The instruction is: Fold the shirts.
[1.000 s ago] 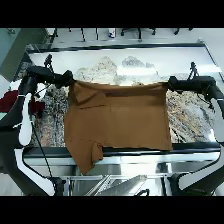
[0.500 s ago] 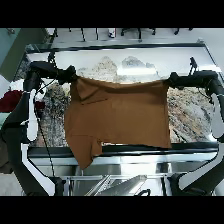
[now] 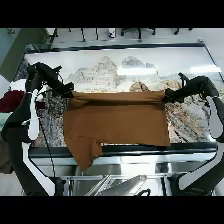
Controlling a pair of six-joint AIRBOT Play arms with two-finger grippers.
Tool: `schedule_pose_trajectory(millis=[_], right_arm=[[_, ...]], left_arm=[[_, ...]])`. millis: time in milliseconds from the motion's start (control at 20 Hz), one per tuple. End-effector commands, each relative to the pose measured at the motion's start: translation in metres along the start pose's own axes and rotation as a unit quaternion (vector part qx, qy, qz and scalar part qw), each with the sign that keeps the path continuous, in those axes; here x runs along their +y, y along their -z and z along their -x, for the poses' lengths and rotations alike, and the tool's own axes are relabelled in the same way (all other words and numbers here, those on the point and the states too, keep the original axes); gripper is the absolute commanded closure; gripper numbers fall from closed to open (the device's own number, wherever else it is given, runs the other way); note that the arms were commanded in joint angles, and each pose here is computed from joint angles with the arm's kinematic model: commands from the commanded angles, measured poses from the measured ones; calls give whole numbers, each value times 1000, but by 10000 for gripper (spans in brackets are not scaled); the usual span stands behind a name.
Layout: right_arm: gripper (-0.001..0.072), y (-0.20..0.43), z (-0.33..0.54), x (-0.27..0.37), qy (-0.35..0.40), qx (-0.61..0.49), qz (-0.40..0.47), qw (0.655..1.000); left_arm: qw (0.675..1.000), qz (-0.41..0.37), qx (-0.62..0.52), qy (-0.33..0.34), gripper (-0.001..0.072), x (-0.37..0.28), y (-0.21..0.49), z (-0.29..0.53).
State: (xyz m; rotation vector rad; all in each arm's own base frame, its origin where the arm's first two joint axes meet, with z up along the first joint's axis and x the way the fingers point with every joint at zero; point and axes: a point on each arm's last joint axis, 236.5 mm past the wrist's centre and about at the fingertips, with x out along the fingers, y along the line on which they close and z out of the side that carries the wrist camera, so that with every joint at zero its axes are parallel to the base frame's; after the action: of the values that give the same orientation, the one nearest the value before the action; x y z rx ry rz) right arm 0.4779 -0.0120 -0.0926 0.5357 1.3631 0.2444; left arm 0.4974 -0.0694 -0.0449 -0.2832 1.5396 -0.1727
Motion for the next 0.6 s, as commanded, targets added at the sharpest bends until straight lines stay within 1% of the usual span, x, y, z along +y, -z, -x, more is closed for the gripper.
schedule_pose_trajectory(millis=[0, 350, 550], right_arm=[[692, 10, -5, -7, 24, 20, 3, 1000], [692, 8, -9, -3, 27, 15, 11, 999], [691, 8, -9, -2, 27, 15, 11, 999]], left_arm=[[998, -2, 40, -38, 691, 12, 17, -9], [995, -6, 85, -52, 691, 12, 38, -10], [995, -11, 87, -52, 690, 8, 39, -12]])
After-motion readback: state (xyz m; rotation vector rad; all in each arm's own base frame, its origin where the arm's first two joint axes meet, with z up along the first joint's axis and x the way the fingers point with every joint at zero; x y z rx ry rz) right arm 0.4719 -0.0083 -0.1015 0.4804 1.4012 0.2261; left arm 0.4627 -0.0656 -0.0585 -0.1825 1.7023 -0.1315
